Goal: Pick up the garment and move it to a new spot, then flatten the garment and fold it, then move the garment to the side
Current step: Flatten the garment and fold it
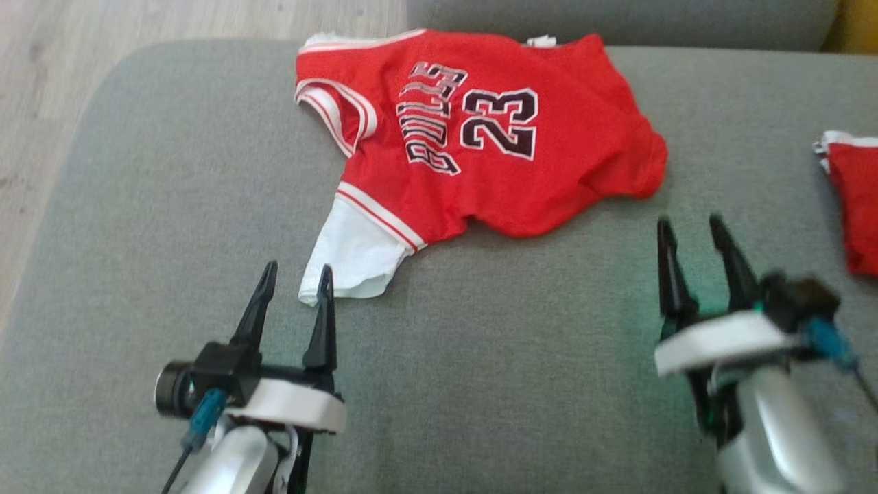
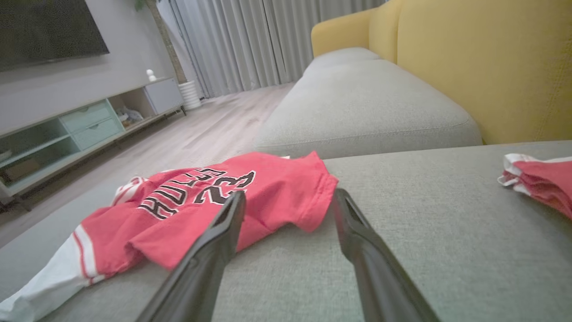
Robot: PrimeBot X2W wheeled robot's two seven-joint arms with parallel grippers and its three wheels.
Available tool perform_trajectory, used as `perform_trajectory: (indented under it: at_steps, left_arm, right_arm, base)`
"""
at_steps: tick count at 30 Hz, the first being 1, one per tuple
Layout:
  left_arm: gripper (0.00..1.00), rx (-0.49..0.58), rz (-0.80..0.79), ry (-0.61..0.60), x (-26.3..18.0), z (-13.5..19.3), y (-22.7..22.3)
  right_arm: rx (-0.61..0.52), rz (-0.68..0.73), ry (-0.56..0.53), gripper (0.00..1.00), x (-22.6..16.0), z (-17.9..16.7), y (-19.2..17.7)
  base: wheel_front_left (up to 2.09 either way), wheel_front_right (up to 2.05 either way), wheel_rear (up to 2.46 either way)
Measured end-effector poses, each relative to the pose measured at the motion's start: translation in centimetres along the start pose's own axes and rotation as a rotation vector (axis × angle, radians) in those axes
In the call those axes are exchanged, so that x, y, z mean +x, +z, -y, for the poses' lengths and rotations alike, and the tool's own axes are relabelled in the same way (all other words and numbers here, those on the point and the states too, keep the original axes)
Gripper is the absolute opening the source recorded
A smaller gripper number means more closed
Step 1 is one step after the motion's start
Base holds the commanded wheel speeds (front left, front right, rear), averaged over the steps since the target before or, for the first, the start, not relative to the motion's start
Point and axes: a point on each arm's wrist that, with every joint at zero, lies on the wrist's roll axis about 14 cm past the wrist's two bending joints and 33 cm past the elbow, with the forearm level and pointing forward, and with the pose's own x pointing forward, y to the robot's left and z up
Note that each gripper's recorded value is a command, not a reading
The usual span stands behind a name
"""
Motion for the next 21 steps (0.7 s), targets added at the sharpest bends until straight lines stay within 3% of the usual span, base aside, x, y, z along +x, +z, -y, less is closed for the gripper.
perform_trajectory:
  at_steps: [8, 16, 21]
  left_arm:
    - [1.0, -0.015, -0.02, 0.015, 1.5, -0.4, -0.9]
    - [1.0, -0.018, -0.034, 0.046, 1.6, -1.4, -1.5]
    - [1.0, -0.016, -0.044, 0.053, 1.7, -1.8, -1.9]
  right_arm:
    - [0.052, -0.184, -0.052, 1.0, 5.9, 1.9, -2.1]
    - [0.178, -0.348, -0.079, 1.0, 8.4, 1.6, -5.8]
    - [0.196, -0.397, -0.062, 1.0, 9.2, 0.8, -6.9]
  base:
    - [0.0, 0.0, 0.0]
    - [0.0, 0.0, 0.0]
    - [0.0, 0.0, 0.0]
